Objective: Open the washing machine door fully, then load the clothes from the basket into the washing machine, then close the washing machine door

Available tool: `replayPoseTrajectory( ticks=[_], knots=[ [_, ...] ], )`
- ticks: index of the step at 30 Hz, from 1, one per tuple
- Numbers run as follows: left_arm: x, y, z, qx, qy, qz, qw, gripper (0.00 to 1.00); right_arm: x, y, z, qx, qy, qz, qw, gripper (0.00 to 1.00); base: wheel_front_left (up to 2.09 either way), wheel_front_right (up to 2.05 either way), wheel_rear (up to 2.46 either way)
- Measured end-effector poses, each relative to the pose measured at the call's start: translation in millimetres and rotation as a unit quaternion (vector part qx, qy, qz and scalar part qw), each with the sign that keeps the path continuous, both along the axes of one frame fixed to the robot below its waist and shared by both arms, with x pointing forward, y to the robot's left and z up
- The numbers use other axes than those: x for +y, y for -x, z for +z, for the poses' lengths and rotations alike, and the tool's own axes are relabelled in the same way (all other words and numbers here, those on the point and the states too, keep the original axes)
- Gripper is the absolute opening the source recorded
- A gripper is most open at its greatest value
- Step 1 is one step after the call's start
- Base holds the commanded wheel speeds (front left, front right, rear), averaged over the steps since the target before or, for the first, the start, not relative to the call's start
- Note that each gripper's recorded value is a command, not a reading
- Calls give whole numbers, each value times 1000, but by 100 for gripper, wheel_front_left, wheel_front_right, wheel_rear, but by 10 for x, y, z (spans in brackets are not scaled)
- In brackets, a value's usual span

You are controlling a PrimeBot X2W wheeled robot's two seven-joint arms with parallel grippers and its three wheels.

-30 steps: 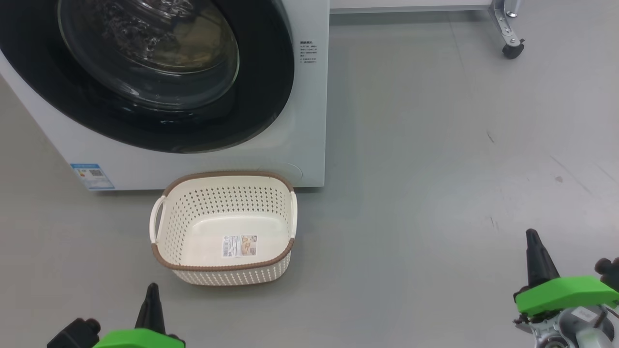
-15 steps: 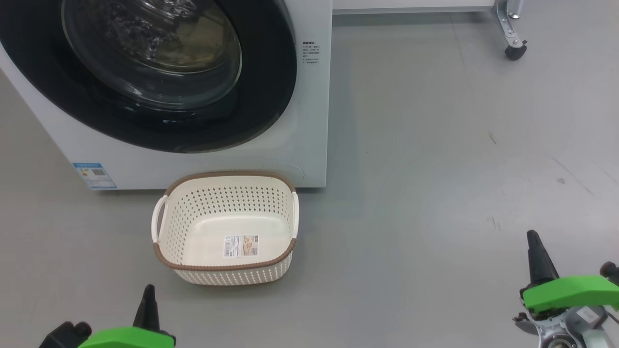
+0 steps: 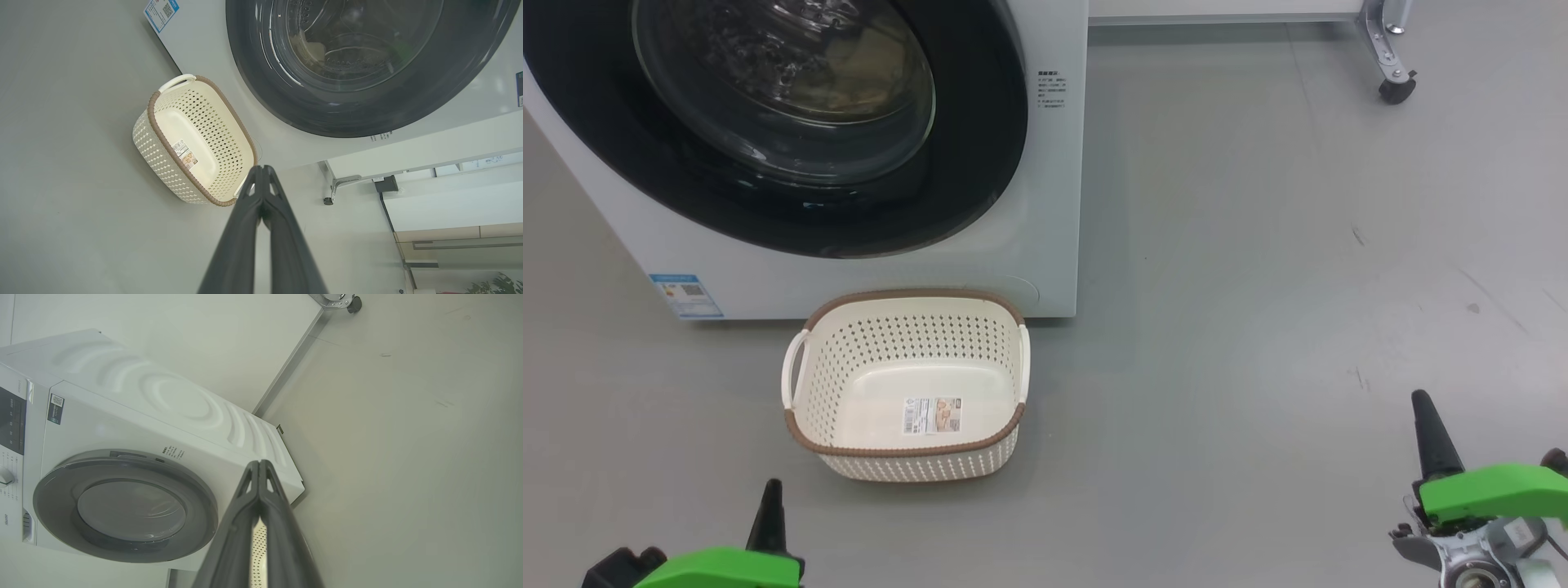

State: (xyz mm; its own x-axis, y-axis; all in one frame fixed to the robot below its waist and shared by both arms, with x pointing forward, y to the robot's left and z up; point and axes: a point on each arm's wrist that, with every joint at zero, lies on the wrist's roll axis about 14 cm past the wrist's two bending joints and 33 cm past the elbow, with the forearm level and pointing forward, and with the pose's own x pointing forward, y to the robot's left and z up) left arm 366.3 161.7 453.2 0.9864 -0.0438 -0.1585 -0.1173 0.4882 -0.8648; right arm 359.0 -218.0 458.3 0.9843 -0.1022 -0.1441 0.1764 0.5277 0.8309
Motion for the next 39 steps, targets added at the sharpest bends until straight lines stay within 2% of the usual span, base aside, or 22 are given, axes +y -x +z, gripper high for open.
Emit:
replayPoseTrajectory(
  ticks=[20,39],
  knots=[
    [83,-33,67,-2,93,19,995,0,32,-53,51,-13,-103,-4,995,0,0,0,0],
    [158,-61,142,-8,186,32,982,0,84,-93,98,-26,-206,0,978,0,0,0,0]
  ],
)
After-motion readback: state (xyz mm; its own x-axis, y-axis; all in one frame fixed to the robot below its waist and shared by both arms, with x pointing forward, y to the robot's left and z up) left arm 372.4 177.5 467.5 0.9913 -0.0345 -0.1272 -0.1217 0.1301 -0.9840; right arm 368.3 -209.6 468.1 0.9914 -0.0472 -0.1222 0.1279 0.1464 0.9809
